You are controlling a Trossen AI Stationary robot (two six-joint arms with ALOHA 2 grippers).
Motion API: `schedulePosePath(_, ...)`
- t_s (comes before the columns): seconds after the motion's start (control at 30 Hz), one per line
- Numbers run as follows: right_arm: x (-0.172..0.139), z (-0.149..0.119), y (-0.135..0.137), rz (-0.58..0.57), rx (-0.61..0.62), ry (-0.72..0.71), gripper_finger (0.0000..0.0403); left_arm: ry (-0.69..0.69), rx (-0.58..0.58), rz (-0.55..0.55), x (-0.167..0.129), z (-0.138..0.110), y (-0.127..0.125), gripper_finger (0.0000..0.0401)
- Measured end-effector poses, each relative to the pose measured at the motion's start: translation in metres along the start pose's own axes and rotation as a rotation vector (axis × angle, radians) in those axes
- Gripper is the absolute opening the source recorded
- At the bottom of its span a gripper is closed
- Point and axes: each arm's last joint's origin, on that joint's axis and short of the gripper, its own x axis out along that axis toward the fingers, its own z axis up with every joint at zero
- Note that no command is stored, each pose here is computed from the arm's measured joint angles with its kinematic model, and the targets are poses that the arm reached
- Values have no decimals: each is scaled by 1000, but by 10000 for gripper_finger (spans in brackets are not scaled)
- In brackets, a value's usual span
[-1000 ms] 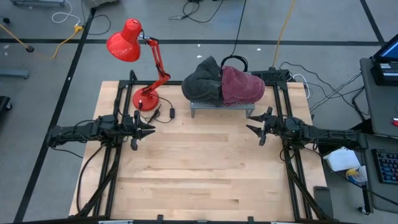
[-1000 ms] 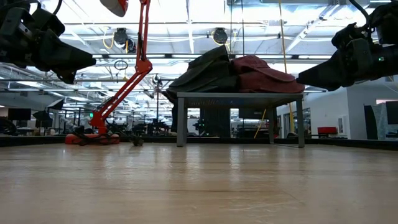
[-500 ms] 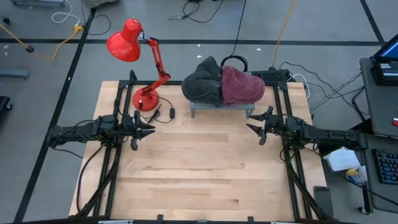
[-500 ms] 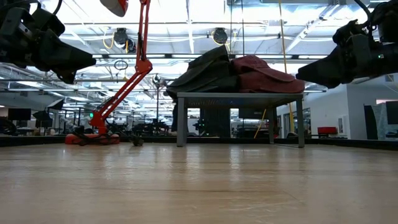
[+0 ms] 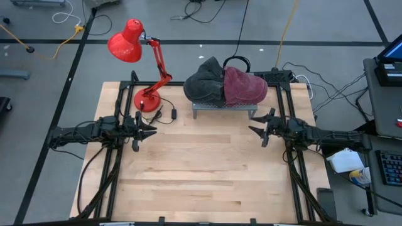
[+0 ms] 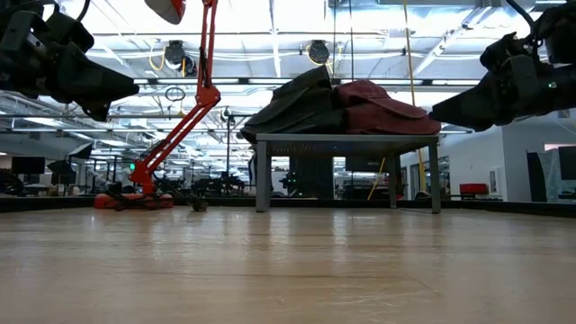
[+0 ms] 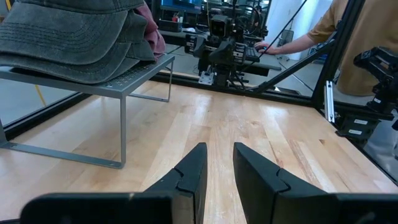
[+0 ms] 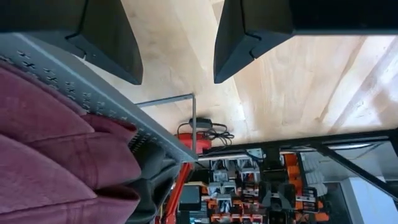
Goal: Pick & Place hat
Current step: Return to Home Position
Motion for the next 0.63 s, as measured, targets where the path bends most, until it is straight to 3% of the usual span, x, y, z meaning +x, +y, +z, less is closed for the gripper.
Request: schedulePosePath(0.63, 3, -6, 0, -1, -12, 68, 193, 0, 0, 0, 0, 0, 0, 81)
